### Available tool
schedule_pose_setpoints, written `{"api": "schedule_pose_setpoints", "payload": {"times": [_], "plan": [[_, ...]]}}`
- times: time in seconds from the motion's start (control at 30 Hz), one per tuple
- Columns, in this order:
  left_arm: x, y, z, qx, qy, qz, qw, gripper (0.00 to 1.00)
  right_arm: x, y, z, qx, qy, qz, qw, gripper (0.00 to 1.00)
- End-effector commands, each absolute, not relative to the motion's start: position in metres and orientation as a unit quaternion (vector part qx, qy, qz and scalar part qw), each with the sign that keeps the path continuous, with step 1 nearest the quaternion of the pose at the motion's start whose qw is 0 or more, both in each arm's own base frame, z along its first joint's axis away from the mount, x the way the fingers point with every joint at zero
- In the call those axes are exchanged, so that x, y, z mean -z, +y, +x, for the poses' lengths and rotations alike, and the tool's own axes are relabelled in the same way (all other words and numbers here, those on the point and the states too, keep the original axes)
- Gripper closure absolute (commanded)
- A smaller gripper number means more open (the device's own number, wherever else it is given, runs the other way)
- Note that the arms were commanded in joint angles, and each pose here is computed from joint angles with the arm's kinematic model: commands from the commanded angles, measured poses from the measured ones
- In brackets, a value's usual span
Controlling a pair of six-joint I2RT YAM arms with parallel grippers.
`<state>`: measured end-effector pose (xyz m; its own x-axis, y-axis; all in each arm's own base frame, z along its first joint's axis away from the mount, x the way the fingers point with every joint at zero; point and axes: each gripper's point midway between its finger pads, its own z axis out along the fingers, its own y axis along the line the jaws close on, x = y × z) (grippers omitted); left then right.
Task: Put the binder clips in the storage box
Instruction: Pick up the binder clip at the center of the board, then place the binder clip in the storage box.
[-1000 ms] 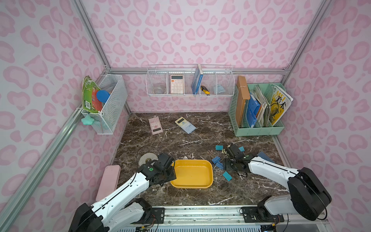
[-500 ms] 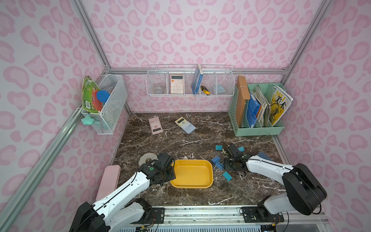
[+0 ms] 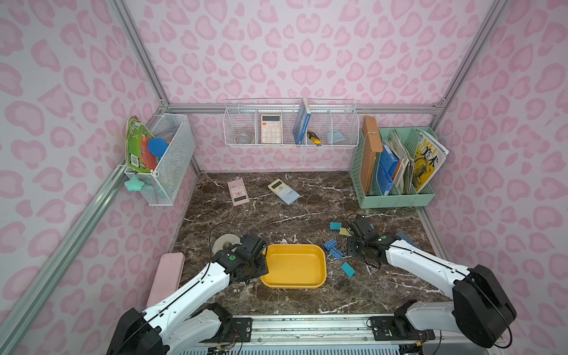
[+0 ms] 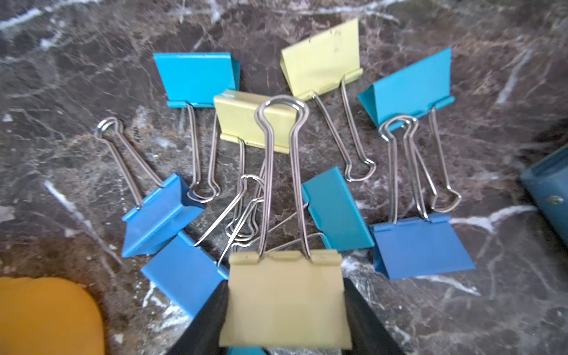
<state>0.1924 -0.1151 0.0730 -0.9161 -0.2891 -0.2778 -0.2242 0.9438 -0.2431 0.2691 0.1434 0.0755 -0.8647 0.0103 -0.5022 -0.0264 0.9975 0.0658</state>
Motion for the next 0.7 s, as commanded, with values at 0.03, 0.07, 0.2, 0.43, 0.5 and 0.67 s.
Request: {"api": "schedule_pose_setpoints", "payload": {"times": [0.03,0.07,0.2,0.43,0.5,0.67], "plan": [[-0.073,-0.111,0.194,0.094,0.973,-0.135,0.160,0.42,-0.105,0.164,0.261,-0.042,0.958,-0.041,0.280,0.50],[-0.073,-0.111,0.195,0.094,0.973,-0.135,0.160,0.41,-0.115,0.179,0.258,-0.057,0.953,-0.073,0.290,0.50],[-0.072,-0.113,0.198,0.092,0.974,-0.134,0.158,0.41,-0.151,0.251,0.236,-0.134,0.909,-0.222,0.326,0.53],[-0.072,-0.115,0.202,0.095,0.974,-0.134,0.159,0.42,-0.156,0.311,0.189,-0.176,0.840,-0.405,0.314,0.50],[-0.071,-0.115,0.202,0.093,0.974,-0.132,0.159,0.42,-0.153,0.322,0.180,-0.184,0.824,-0.441,0.305,0.50],[-0.071,-0.112,0.202,0.090,0.974,-0.129,0.161,0.42,-0.133,0.333,0.171,-0.169,0.802,-0.503,0.276,0.56]]}}
